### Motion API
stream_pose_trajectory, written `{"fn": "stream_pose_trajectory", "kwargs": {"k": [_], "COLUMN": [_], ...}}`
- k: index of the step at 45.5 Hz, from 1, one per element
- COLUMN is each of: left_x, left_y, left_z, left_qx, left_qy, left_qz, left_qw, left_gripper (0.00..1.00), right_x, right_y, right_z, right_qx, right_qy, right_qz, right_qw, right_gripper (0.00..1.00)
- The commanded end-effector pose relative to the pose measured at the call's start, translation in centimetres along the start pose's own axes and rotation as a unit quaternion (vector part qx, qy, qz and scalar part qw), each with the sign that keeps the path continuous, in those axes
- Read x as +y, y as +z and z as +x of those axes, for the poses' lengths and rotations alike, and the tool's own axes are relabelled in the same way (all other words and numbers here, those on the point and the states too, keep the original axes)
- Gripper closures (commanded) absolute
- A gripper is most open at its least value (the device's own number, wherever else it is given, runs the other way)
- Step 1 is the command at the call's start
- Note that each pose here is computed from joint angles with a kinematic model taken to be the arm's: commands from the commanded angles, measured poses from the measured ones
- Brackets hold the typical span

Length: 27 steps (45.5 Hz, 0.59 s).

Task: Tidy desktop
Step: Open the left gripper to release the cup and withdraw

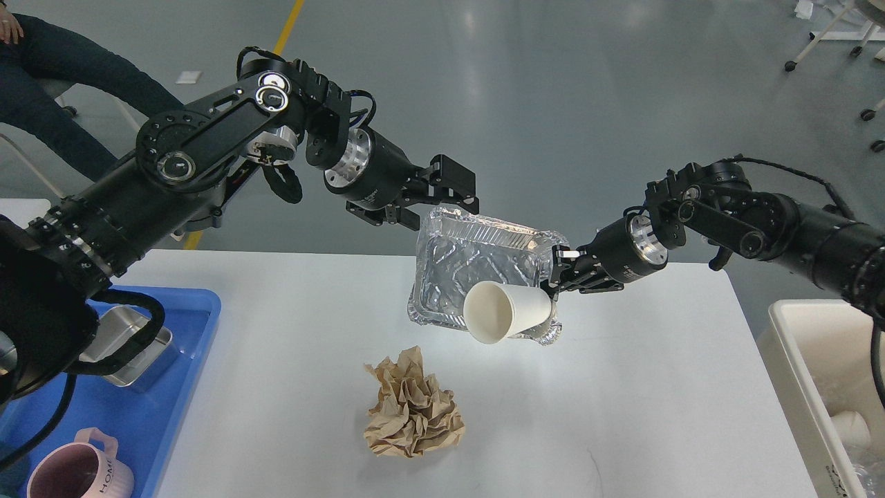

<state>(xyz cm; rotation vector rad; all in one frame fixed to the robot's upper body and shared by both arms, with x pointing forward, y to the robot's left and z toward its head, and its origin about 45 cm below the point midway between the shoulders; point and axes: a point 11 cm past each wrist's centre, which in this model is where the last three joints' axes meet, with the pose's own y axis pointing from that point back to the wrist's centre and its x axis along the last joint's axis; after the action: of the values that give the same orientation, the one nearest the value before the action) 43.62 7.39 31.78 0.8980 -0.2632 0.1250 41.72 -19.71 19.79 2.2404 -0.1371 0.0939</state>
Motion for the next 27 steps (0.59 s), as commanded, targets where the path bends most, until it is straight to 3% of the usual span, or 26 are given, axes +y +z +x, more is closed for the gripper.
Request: {"fn": "stream_pose_trajectory", "kwargs": {"k": [1,8,12,19,27], "left_x": [1.9,2.5,3.5,6.0,5.4], "left_y": [-2.3,-4.6,-4.6,-5.6,-7.7], "left_z": [1.2,1.1,1.8,3.7,3.4], "left_qx": [0.049,0.123,0.144,0.147,0.155], "left_qy": [0.029,0.042,0.07,0.168,0.256], "left_qz": [-0.027,-0.098,-0.168,-0.262,-0.31], "left_qw": [0.998,0.987,0.973,0.939,0.902], "left_gripper": [0.03,0.03,0.03,0.03,0.03], "right_x": [-0.1,0.1,0.1,0.1,0.5], "right_y": [-0.1,0.2,0.4,0.6,0.8], "right_z": [-0.1,0.0,-0.1,-0.1,0.0], "right_qx": [0.001,-0.002,-0.004,-0.006,-0.019], "right_qy": [-0.001,0.001,0.001,0.003,0.009], "right_qz": [0.001,-0.001,-0.001,-0.001,0.006], "right_qw": [1.0,1.0,1.0,1.0,1.0], "right_gripper": [1.0,1.0,1.0,1.0,1.0]}}
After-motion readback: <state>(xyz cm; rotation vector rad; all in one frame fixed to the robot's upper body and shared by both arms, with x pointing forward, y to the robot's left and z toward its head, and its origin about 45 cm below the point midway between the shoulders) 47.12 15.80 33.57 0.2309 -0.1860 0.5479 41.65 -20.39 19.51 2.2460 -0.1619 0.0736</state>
